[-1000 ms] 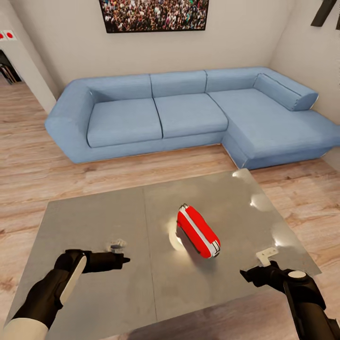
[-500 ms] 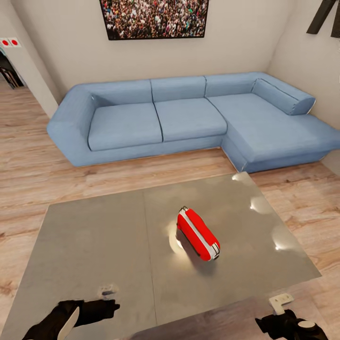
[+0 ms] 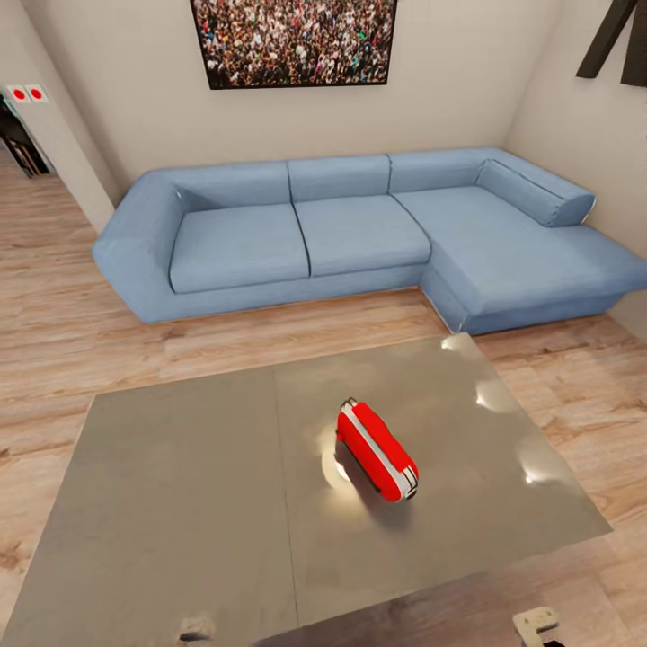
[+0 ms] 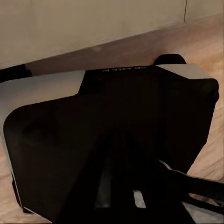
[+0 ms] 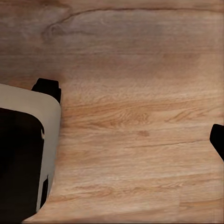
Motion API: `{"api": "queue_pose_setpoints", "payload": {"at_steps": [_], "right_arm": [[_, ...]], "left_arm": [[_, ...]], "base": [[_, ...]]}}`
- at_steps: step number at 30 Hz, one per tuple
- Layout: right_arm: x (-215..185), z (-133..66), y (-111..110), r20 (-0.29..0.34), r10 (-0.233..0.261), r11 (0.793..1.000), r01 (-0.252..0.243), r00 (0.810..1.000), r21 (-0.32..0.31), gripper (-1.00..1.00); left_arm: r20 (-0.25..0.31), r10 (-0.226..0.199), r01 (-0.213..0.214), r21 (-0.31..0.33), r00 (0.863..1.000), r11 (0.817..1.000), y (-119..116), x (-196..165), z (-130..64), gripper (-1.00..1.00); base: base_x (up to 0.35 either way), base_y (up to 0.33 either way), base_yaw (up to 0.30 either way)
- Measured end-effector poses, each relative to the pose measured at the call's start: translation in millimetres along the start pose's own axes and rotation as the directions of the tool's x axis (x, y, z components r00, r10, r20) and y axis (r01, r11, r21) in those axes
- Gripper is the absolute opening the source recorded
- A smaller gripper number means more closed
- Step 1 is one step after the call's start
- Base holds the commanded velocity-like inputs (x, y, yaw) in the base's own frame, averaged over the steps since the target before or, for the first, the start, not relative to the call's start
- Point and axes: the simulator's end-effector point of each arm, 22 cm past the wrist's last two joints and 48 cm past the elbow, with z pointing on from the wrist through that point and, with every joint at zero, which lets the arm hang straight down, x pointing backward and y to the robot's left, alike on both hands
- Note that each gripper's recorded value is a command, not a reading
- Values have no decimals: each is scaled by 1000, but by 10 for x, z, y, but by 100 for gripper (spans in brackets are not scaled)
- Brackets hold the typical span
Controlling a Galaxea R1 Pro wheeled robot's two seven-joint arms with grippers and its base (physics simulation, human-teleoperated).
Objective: Turn on the radio receiver that's on the table in the living room.
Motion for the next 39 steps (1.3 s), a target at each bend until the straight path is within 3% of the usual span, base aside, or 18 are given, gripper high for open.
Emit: {"api": "queue_pose_setpoints", "payload": {"at_steps": [1, 6, 12, 21, 30, 39], "right_arm": [[124, 45, 82, -19, 0, 1000, -1, 1000, -11, 100], [424, 150, 349, -38, -9, 999, 7, 999, -54, 100], [761, 223, 648, -46, -18, 996, 13, 999, -90, 100], [1228, 230, 987, -71, -14, 994, 6, 997, -112, 100], [1752, 133, 1316, -128, -5, 993, -11, 992, -119, 100], [1875, 57, 1569, -127, 7, 987, -27, 992, -161, 100]], "left_arm": [[-32, 17, -17, -12, 999, 1000, 38, 197, 16, -100], [-46, 31, -34, -65, 998, 997, 131, 473, 46, -100], [-89, 13, -26, -138, 996, 990, 189, 929, 100, -100], [-124, -4, -27, -242, 992, 970, 301, 1300, 101, -100], [-136, -10, -34, -316, 991, 948, 308, 1464, 123, -100], [-123, -11, -30, -325, 992, 945, 303, 1451, 115, -100]], "base": [[0, 0, 0], [0, 0, 0], [0, 0, 0], [0, 0, 0], [0, 0, 0], [0, 0, 0]]}}
